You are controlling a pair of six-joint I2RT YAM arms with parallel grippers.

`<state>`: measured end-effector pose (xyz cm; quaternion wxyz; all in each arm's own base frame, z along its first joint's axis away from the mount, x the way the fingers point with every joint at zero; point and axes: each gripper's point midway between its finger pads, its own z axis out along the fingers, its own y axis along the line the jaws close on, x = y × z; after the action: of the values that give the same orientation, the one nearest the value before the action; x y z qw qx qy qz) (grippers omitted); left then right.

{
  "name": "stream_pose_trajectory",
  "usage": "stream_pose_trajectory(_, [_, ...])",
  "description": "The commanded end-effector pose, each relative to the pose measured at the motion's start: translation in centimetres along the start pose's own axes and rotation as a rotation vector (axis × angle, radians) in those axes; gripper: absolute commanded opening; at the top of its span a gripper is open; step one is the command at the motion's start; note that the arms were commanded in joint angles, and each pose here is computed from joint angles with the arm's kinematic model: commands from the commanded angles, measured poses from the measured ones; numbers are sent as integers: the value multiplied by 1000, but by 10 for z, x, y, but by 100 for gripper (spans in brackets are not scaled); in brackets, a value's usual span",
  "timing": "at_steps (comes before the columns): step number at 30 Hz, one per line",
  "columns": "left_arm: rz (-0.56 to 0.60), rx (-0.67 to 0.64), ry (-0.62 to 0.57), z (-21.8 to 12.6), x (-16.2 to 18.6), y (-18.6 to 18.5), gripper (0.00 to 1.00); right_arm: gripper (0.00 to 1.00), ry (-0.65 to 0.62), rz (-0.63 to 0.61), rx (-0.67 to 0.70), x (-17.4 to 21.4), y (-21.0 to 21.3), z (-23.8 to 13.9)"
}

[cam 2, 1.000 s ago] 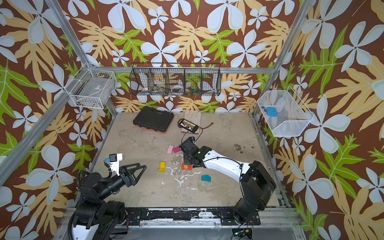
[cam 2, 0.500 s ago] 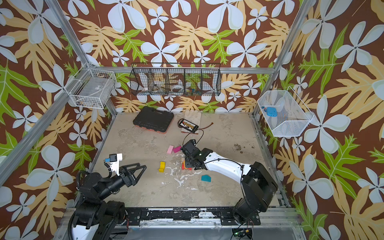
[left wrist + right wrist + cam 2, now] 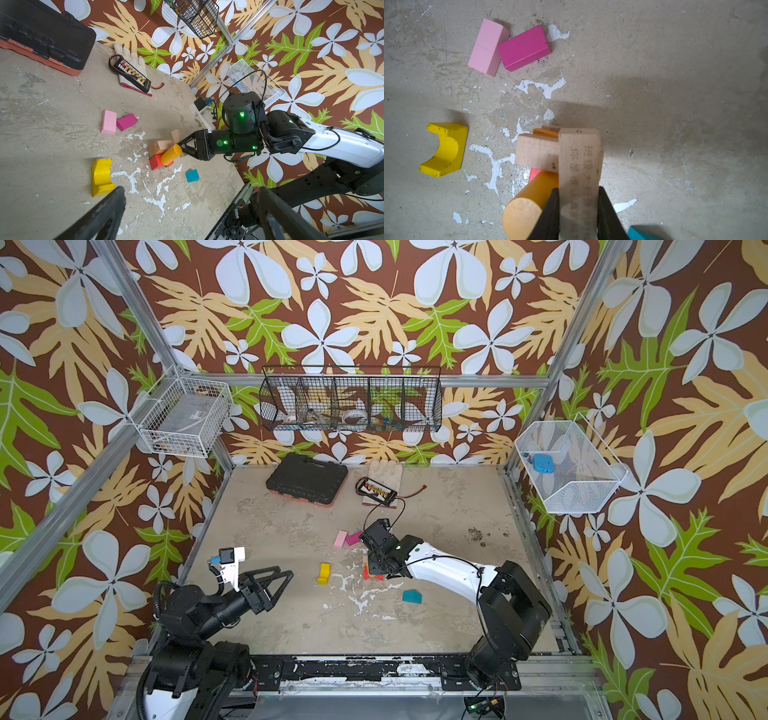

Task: Build the wood block tower

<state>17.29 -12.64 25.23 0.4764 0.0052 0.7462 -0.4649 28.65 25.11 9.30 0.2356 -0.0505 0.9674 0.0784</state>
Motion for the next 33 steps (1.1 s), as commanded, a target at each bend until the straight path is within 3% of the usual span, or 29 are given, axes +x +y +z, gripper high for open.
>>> stream_pose_trajectory(1, [7,16,-14,0,-4,-4,100,25,-9,-3,5,-3,1,1])
stream_pose_trajectory(6, [5,14,-12,0,-3,-3,100,30,-8,-4,10,-4,0,1])
stream_pose_trajectory(27, [4,14,-13,0,-4,-4,100,30,-49,1,29,-11,-8,-12])
stream_pose_trajectory(33, [5,14,-15,0,-4,-4,100,39,-104,1,23,-11,-17,-30])
